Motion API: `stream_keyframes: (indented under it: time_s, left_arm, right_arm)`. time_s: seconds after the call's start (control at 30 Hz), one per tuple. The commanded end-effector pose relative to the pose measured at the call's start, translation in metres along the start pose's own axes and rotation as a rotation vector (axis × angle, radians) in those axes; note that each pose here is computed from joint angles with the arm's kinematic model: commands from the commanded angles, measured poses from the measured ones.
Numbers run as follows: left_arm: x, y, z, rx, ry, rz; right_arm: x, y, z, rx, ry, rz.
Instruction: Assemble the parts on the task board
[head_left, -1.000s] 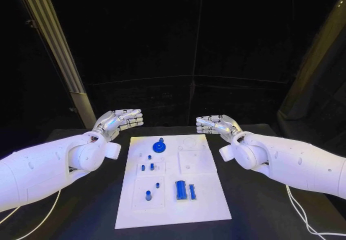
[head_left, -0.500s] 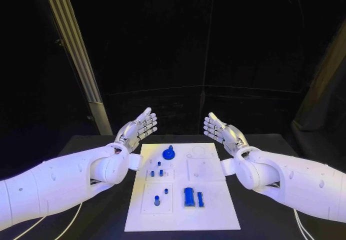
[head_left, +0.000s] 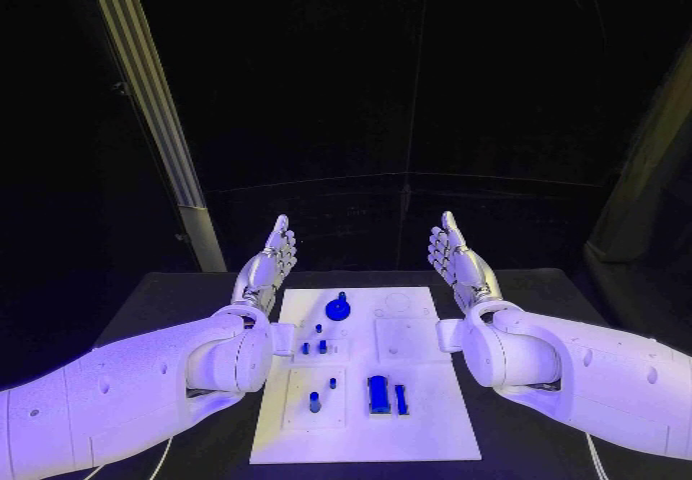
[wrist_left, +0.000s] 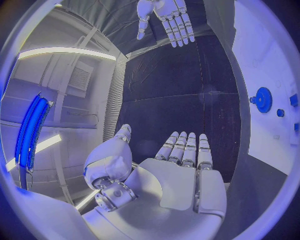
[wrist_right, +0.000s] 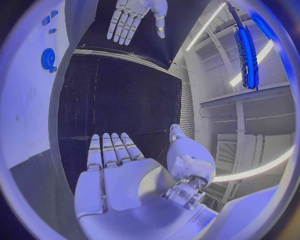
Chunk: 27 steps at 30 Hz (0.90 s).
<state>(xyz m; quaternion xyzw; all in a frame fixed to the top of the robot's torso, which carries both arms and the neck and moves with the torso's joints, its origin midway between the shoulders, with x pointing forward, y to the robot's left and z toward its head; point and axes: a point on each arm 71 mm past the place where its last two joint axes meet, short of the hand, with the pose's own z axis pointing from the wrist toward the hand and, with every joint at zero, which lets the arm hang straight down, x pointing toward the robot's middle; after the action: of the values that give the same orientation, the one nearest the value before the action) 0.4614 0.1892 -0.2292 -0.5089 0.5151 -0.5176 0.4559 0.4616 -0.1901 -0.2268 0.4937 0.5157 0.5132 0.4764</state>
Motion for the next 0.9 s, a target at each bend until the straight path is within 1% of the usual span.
stream_keyframes:
  time_s: [0.03,0.9]
  left_arm:
    - [-0.003,-0.0051,-0.0001,0.05,-0.05,0.046]
    - [-0.003,-0.0051,-0.0001,0.05,-0.05,0.046]
  right_arm:
    - [-0.0023,0.0026,0.0,-0.019,-0.041,-0.005]
    - [-0.0023,0.0026,0.0,-0.019,-0.041,-0.005]
